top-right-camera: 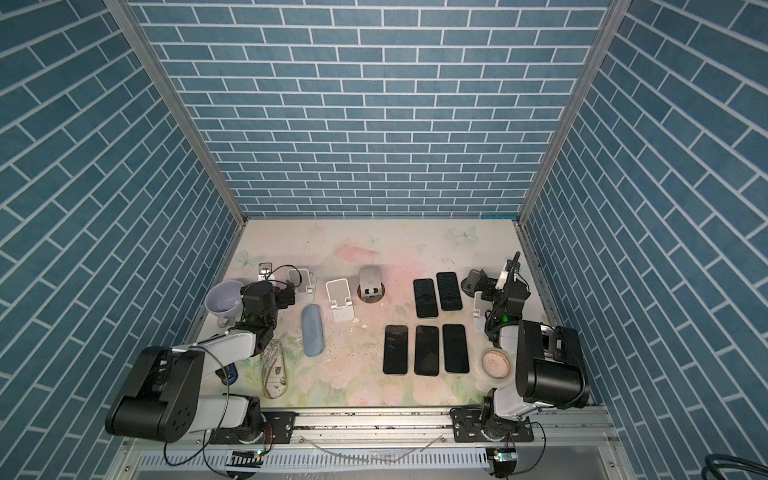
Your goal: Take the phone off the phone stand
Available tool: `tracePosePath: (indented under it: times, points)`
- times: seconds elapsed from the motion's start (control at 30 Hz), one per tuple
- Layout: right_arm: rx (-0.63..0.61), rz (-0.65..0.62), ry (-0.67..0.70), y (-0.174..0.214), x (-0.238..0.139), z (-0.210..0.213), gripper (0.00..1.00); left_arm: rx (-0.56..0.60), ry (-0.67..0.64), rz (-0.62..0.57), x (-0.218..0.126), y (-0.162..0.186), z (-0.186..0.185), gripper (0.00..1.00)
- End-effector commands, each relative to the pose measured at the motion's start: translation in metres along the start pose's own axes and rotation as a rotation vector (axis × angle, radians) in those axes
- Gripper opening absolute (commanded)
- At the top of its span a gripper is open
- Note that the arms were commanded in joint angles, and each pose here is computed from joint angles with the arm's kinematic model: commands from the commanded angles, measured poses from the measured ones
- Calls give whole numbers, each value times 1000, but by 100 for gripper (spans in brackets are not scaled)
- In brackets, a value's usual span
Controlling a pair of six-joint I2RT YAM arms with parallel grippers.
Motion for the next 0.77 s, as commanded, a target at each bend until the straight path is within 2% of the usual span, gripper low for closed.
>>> tracePosePath:
  times: [0.0, 0.13, 0.17, 0.53, 0.63, 0.73]
  points:
    - [-53, 85, -50, 26, -2, 11, 99, -53, 18, -105, 5, -15, 5, 100]
    - [-54, 86, -50, 26, -2, 11, 99, -77, 15, -121, 15, -1, 10, 100]
    - [-54, 87, -50, 26, -1, 11, 99, -75, 14, -80, 16, 3, 10, 100]
    - [-56, 90, -47, 27, -1, 11, 99, -66, 19, -72, 20, 0, 8, 100]
    - [-89, 95, -125, 25, 2, 22, 99, -68, 21, -71, 20, 0, 8, 100]
    - [-73, 96, -62, 26, 0, 15, 99, -67, 19, -71, 20, 0, 8, 100]
Point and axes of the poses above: each gripper's point midway between its finger pads, its own x axis out along the fingers, its own z axis along the line the jaws close on, y = z × x, the point moved 4 cm from there along -x, back along the fingers, and after that the axes turned 15 degrees about -x, right-handed, at the moved point
